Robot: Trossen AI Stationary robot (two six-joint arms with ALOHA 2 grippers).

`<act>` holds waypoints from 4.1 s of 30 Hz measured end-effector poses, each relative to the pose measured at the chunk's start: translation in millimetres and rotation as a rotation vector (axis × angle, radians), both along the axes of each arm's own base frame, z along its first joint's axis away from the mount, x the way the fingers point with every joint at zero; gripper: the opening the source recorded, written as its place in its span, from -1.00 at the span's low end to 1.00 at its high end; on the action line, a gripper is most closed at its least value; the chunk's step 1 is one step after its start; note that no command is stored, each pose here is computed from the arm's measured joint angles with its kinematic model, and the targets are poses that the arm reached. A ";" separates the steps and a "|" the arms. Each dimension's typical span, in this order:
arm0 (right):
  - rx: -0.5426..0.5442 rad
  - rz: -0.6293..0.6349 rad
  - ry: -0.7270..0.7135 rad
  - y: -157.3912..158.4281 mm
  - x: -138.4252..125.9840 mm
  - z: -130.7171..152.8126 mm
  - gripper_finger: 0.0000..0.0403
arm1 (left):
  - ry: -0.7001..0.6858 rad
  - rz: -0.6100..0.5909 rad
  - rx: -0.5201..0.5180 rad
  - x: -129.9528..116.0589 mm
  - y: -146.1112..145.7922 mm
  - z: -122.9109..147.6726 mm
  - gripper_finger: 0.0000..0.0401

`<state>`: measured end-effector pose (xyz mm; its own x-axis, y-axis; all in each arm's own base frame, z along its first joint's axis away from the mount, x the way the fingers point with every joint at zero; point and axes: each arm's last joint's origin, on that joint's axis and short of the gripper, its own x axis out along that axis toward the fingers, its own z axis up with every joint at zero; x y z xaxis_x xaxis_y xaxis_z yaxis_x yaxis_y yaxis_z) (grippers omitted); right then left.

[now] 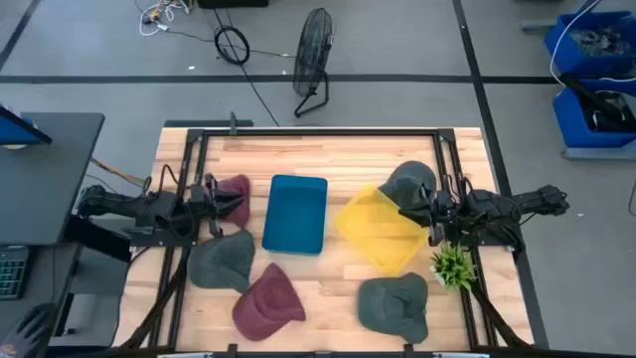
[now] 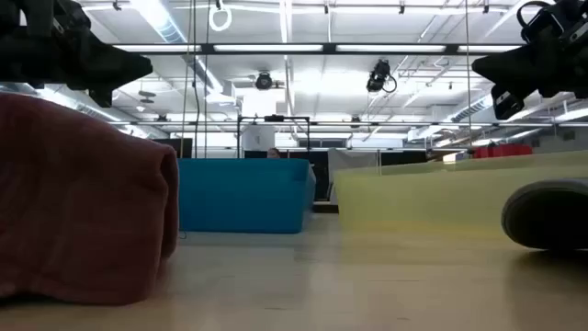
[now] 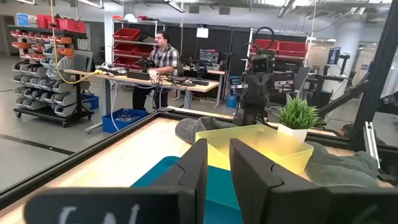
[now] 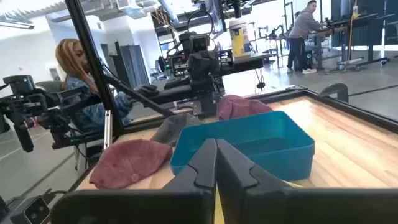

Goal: Pick & Place hat

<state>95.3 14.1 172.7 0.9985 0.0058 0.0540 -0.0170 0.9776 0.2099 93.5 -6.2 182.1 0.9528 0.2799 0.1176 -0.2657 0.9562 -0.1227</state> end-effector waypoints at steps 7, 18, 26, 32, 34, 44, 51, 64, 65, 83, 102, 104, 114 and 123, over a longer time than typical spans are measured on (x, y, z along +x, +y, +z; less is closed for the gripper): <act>0.000 0.000 0.000 0.0 0.0 0.0 -0.95 | 0.000 0.000 0.000 0.0 0.0 0.1 -0.64; 0.000 0.000 0.000 0.0 0.0 0.0 -0.95 | 0.000 0.000 0.000 0.0 0.0 0.0 -0.64; 0.000 0.000 0.000 0.0 0.0 0.0 -0.95 | 0.000 0.000 0.000 0.0 0.0 0.0 -0.64; 0.000 0.000 0.000 0.0 0.0 0.1 -0.95 | 0.000 -0.001 0.000 0.0 0.0 0.1 -0.64; 0.000 0.000 0.000 0.0 0.0 0.1 -0.95 | 0.000 -0.001 0.001 0.0 0.0 0.1 -0.64; 0.000 0.000 0.000 0.0 0.0 0.0 -0.95 | 0.000 0.000 0.000 0.0 0.0 0.0 -0.64; 0.000 0.000 0.000 0.0 0.0 0.0 -0.95 | 0.000 -0.001 0.000 0.0 0.0 0.0 -0.64; 0.000 0.000 0.000 0.0 0.0 0.1 -0.95 | 0.000 0.000 0.000 0.0 0.0 0.1 -0.64; 0.000 0.000 0.000 0.0 0.0 0.0 -0.95 | 0.000 -0.001 0.000 0.0 0.0 0.1 -0.64; 0.000 0.000 0.000 0.0 0.0 0.0 -0.95 | 0.000 0.000 0.000 0.0 0.0 0.0 -0.64; 0.000 0.000 0.000 0.0 0.0 0.1 -0.95 | 0.000 0.000 0.000 0.0 0.0 0.0 -0.64; 0.000 0.000 0.000 0.0 0.0 0.0 -0.95 | 0.000 0.000 0.001 0.0 0.0 -0.1 -0.64; 0.000 0.000 0.000 0.0 0.0 0.0 -0.95 | 0.000 -0.001 0.000 0.0 0.0 0.1 -0.64; 0.000 0.000 0.000 0.0 0.0 0.0 -0.95 | 0.024 0.010 0.081 0.0 0.0 0.0 -0.64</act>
